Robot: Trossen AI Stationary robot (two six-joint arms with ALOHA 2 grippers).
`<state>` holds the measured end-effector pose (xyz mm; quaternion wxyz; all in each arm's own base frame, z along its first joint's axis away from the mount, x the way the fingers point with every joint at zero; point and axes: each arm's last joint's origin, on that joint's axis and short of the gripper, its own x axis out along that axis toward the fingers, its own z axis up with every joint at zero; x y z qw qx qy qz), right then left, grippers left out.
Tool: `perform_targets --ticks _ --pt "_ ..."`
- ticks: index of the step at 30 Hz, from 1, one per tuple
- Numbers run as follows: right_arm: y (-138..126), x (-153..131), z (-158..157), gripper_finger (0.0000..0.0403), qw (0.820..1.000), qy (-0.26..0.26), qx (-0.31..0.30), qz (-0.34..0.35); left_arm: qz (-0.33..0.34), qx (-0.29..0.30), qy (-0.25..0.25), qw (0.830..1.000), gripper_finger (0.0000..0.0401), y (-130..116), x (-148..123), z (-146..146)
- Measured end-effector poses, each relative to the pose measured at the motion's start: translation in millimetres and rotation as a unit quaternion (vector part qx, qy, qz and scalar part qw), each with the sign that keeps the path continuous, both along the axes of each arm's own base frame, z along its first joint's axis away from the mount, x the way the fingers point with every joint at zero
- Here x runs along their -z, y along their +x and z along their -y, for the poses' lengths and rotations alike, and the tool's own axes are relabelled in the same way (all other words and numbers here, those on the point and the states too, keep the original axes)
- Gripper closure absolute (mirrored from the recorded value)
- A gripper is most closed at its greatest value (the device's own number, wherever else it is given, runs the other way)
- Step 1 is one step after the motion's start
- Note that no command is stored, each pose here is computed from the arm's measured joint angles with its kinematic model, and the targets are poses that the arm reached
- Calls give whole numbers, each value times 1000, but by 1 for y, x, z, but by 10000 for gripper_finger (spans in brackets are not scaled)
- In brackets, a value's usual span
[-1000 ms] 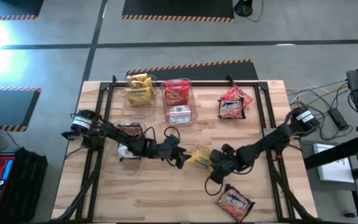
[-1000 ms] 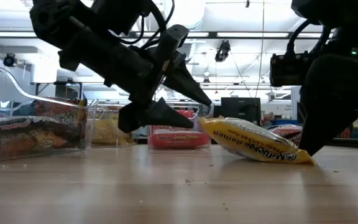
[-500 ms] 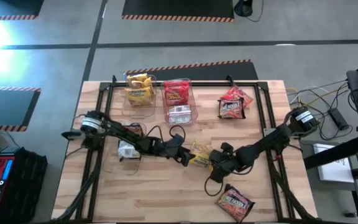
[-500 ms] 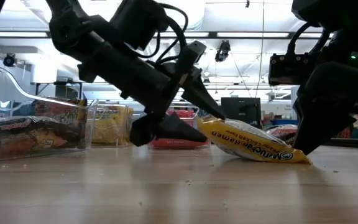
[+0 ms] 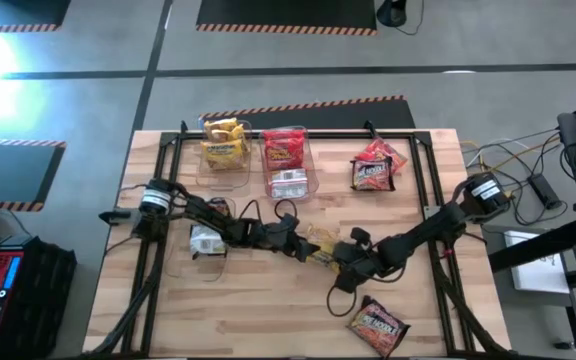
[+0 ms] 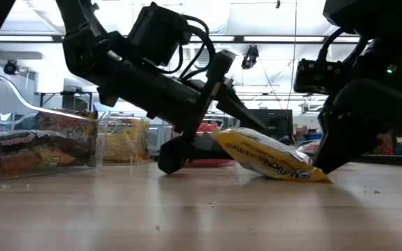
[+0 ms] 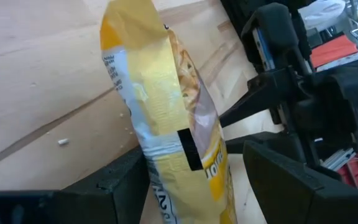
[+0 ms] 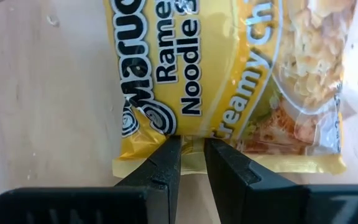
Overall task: Sort Maruchan noodles
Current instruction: Put the yellow noodle pack into the top left transparent bin
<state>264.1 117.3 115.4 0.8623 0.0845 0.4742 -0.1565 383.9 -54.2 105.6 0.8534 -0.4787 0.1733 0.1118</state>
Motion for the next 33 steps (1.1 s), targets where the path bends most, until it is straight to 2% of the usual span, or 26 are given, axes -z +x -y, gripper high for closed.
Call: perform_targets --ticks 8,13,17,21,25,29,33 --pt "2 -2 0 335 1000 -22 -12 15 4 4 -2 1000 179 0 -1 0" --pt "4 -3 0 335 998 -47 -18 21 6 11 -8 1000 221 1 -1 1" --pt "8 -8 -2 335 998 -45 -27 27 5 19 -10 1000 263 1 -1 0" --pt "14 -20 -9 335 998 18 -56 31 4 44 -11 999 294 1 -2 -4" --pt "16 -44 -15 335 991 85 -89 44 5 80 -6 997 293 2 -3 -10" --pt "11 -79 -18 333 986 117 -100 58 4 104 5 995 276 2 -4 -15" --pt "-2 -113 -11 313 985 135 -81 74 2 127 29 992 282 1 -7 -15"
